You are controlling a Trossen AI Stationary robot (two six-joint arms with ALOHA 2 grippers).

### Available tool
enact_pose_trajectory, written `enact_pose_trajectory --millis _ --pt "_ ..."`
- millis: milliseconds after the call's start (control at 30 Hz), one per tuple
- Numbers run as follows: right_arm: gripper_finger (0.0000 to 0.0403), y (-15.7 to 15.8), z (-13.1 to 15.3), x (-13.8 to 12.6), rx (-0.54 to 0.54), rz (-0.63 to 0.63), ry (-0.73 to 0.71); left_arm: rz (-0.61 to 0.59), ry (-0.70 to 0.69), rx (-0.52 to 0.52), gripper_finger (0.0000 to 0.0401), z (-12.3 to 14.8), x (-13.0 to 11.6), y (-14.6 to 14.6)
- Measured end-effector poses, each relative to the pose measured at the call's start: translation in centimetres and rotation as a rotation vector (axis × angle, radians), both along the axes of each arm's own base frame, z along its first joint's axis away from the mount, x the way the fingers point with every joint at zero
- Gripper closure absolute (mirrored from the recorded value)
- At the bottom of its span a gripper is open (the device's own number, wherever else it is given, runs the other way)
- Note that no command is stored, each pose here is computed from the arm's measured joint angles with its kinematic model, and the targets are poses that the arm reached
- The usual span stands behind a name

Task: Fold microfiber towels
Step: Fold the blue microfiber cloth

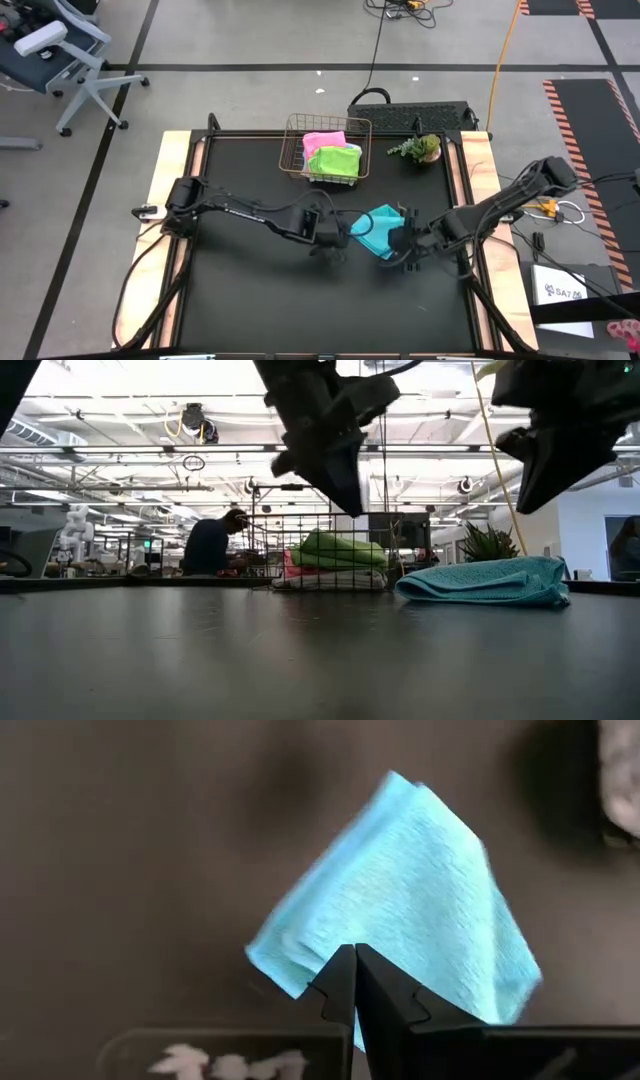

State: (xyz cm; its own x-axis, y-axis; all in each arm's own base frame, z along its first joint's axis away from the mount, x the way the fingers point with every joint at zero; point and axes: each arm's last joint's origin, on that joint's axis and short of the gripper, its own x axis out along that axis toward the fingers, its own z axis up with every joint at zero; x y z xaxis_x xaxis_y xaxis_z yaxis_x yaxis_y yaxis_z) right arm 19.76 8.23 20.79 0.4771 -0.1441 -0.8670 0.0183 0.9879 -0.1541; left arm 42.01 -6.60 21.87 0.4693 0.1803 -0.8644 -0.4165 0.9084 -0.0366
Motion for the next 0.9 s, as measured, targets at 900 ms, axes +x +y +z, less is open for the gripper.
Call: enact_pose_trajectory --millis 900 --pt "0.028 2.2 -3.7 0.9 -0.194 0.152 0.173 0.254 0.018 0.152 0.0399 8.1 -8.0 -0.9"
